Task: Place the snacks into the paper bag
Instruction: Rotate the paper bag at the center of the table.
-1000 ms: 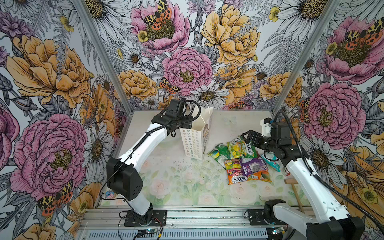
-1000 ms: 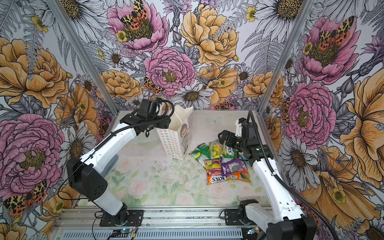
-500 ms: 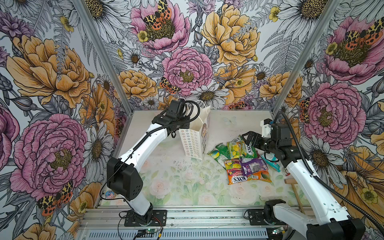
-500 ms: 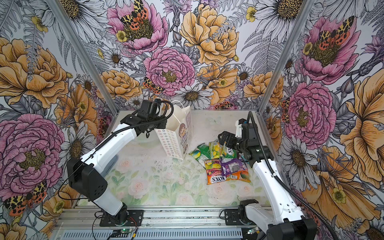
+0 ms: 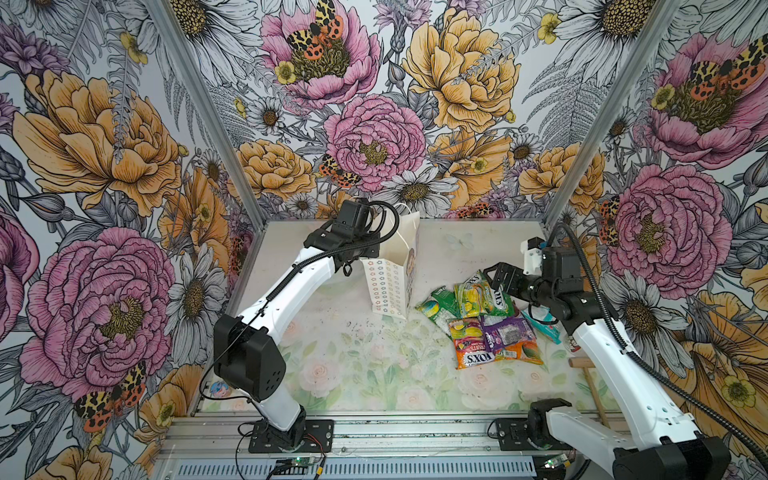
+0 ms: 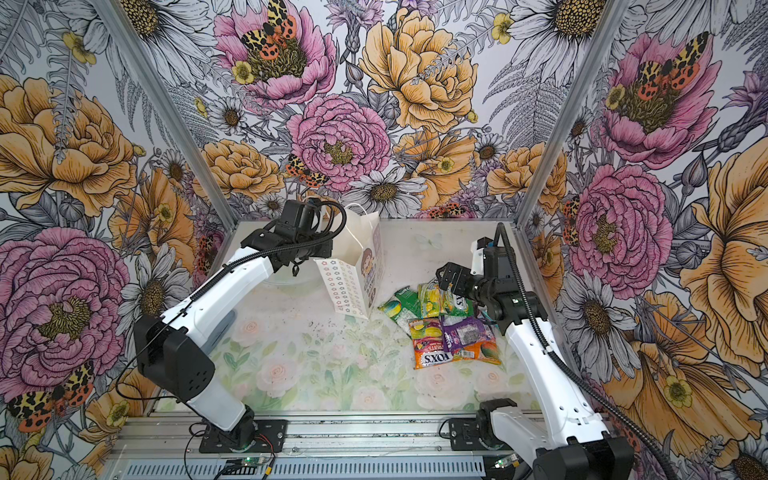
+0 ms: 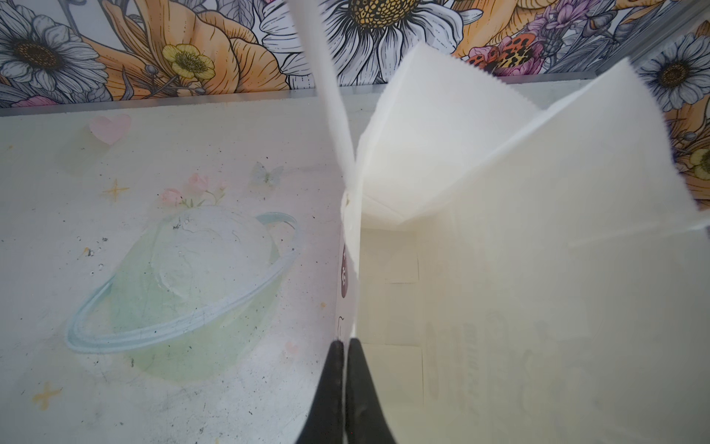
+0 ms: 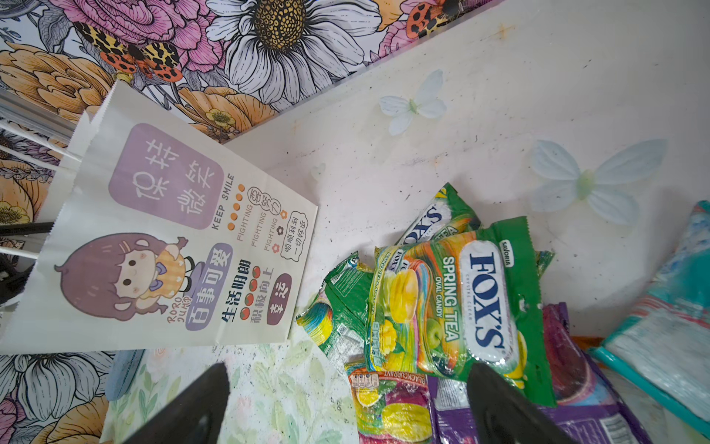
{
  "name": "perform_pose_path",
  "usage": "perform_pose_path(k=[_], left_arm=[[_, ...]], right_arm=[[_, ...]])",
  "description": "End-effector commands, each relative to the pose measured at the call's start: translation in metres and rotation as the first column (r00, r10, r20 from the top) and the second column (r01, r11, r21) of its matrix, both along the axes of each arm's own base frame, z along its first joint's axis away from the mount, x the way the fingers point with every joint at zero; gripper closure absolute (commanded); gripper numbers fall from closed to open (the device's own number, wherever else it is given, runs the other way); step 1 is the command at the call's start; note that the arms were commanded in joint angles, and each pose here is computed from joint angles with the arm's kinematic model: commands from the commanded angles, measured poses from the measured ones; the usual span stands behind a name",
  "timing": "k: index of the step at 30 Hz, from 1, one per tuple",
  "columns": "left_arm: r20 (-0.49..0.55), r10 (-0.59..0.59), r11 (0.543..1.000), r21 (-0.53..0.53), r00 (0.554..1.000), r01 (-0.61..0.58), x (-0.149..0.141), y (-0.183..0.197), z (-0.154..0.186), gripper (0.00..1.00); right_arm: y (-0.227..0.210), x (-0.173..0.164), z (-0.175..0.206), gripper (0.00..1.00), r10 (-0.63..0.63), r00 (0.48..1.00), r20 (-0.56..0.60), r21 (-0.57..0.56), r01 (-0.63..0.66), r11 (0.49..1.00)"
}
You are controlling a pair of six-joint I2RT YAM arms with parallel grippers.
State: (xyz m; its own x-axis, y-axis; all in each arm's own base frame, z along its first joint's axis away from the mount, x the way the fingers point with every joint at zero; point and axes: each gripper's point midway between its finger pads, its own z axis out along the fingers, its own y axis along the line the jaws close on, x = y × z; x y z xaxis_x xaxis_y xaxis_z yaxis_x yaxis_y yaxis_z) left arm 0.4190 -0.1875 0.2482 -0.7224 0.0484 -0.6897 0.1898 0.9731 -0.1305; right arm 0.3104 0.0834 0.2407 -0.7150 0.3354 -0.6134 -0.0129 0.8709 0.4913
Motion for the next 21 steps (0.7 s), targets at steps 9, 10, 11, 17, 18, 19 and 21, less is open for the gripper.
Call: perform_pose_path(k=[9,10,11,17,18,19,21], left_arm=[[-0.025,0.053,0.997,-0.063,0.998,-0.054,-0.002,0.005,-0.001,1.0],[-0.03,0.058,0.996,-0.068,0.998,-0.06,-0.002,0.005,-0.002,1.0],[-0.033,0.065,0.995,-0.073,0.997,-0.068,-0.002,0.007,-0.002,1.0],[-0.037,0.089,0.99,-0.106,0.995,-0.092,-0.001,0.007,0.002,1.0],[-0.036,0.094,0.989,-0.112,0.995,-0.098,-0.001,0.007,0.004,1.0],[-0.034,0.099,0.988,-0.117,0.994,-0.103,0.0,0.007,0.005,1.0],[-0.034,0.107,0.986,-0.125,0.994,-0.111,0.0,0.007,0.006,1.0]], right_arm=[[0.003,0.005,0.018,0.01,0.003,0.999,0.05,0.009,-0.004,1.0],[0.003,0.006,0.017,0.01,0.003,0.999,0.048,0.01,-0.003,1.0],[0.003,0.006,0.017,0.01,0.001,0.999,0.047,0.01,-0.002,1.0],[0.005,0.003,0.008,0.02,0.019,0.999,0.026,0.013,-0.019,1.0],[0.006,0.003,0.007,0.02,0.023,0.999,0.024,0.009,-0.023,1.0],[0.006,0.002,0.005,0.02,0.027,0.999,0.02,0.007,-0.027,1.0],[0.007,0.002,0.002,0.01,0.037,0.999,0.013,0.003,-0.037,0.999]])
